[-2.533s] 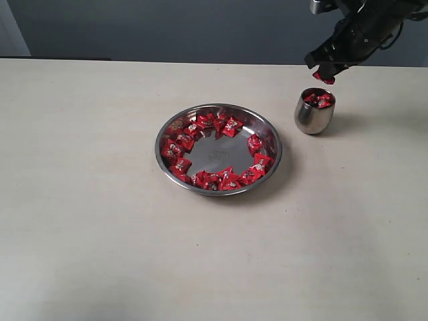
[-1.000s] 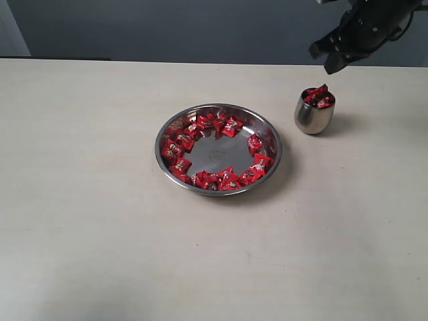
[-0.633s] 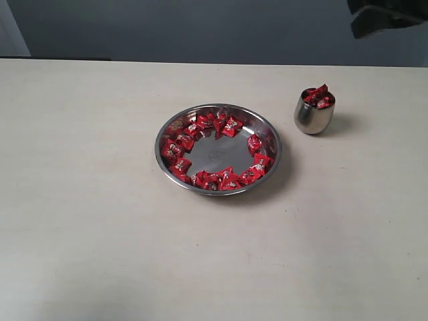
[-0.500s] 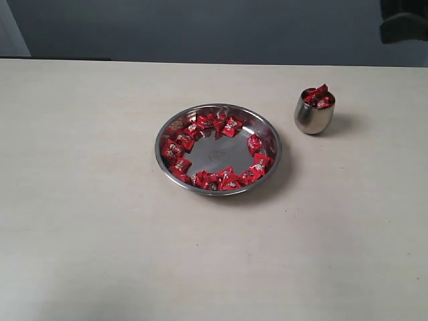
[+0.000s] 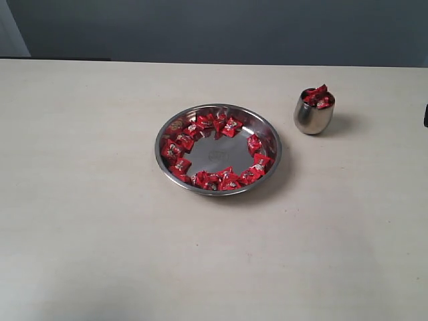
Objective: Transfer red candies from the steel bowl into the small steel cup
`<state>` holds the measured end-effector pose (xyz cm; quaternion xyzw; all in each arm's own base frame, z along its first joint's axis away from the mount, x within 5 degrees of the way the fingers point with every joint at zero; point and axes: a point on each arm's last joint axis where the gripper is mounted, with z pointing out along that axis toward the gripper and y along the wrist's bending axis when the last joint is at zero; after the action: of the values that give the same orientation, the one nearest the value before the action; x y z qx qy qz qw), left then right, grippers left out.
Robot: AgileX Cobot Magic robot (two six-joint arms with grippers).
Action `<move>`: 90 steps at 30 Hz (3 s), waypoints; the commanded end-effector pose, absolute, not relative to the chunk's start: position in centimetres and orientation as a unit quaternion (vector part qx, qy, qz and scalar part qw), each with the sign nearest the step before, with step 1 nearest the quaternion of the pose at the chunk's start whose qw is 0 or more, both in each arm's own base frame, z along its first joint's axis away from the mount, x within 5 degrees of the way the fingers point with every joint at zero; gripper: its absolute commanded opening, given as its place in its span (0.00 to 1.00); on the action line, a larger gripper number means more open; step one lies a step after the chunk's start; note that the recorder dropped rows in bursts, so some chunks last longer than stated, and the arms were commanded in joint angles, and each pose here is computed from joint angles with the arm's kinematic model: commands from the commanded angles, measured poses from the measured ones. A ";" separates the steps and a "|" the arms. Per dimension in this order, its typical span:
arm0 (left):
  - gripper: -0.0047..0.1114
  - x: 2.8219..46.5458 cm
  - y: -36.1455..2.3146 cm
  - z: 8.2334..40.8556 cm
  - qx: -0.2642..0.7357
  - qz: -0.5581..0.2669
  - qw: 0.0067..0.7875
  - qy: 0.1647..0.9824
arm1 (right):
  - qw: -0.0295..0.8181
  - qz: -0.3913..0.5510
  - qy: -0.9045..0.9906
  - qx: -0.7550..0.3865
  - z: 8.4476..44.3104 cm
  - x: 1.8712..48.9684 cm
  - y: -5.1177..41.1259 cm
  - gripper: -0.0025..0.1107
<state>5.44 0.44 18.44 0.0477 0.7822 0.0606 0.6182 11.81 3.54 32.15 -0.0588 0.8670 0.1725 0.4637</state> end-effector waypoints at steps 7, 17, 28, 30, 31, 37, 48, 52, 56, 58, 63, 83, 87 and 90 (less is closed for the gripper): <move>0.04 5.4 0.4 18.6 0.047 0.060 0.623 0.778 | 0.636 0.063 0.769 -0.035 21.1 6.0 1.7 0.02; 0.04 5.4 0.4 18.6 0.047 0.060 0.623 0.778 | 0.631 0.023 0.776 -0.005 18.7 5.5 1.0 0.02; 0.04 5.4 0.4 18.6 0.047 0.060 0.623 0.778 | 0.621 -0.027 0.777 0.096 18.5 5.4 -0.6 0.02; 0.04 5.4 0.4 18.6 0.047 0.060 0.623 0.778 | 0.622 -0.033 0.776 0.102 18.5 5.4 -0.8 0.02; 0.04 5.4 0.4 18.6 0.047 0.060 0.623 0.778 | 0.622 -0.029 0.775 0.113 18.5 5.4 -0.8 0.02; 0.04 5.4 0.4 18.6 0.047 0.060 0.623 0.778 | 0.626 -0.034 0.768 0.131 18.6 5.3 -1.1 0.02; 0.04 5.4 0.4 18.6 0.047 0.060 0.623 0.778 | 0.625 -0.033 0.769 0.132 18.6 5.3 -1.1 0.02; 0.04 5.4 0.4 18.6 0.047 0.060 0.623 0.778 | 0.625 -0.033 0.769 0.132 18.6 5.3 -1.1 0.02; 0.04 5.4 0.4 18.6 0.047 0.060 0.623 0.778 | 0.625 -0.033 0.769 0.132 18.6 5.3 -1.1 0.02; 0.04 5.4 0.4 18.6 0.047 0.060 0.623 0.778 | 0.625 -0.033 0.769 0.132 18.6 5.3 -1.1 0.02; 0.04 5.4 0.4 18.6 0.047 0.060 0.623 0.778 | 0.625 -0.033 0.769 0.132 18.6 5.3 -1.1 0.02; 0.04 5.4 0.4 18.6 0.047 0.060 0.623 0.778 | 0.626 -0.026 0.768 0.137 18.6 5.3 -1.0 0.02; 0.04 5.4 0.4 18.6 0.047 0.060 0.623 0.778 | 0.626 -0.026 0.768 0.137 18.6 5.3 -1.0 0.02; 0.04 5.4 0.4 18.6 0.047 0.060 0.623 0.778 | 0.626 -0.026 0.768 0.137 18.6 5.3 -1.0 0.02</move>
<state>5.44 0.44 18.44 0.0477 0.7822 0.0606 0.6182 5.35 -0.99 18.56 0.1355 0.7721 -0.0231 0.6205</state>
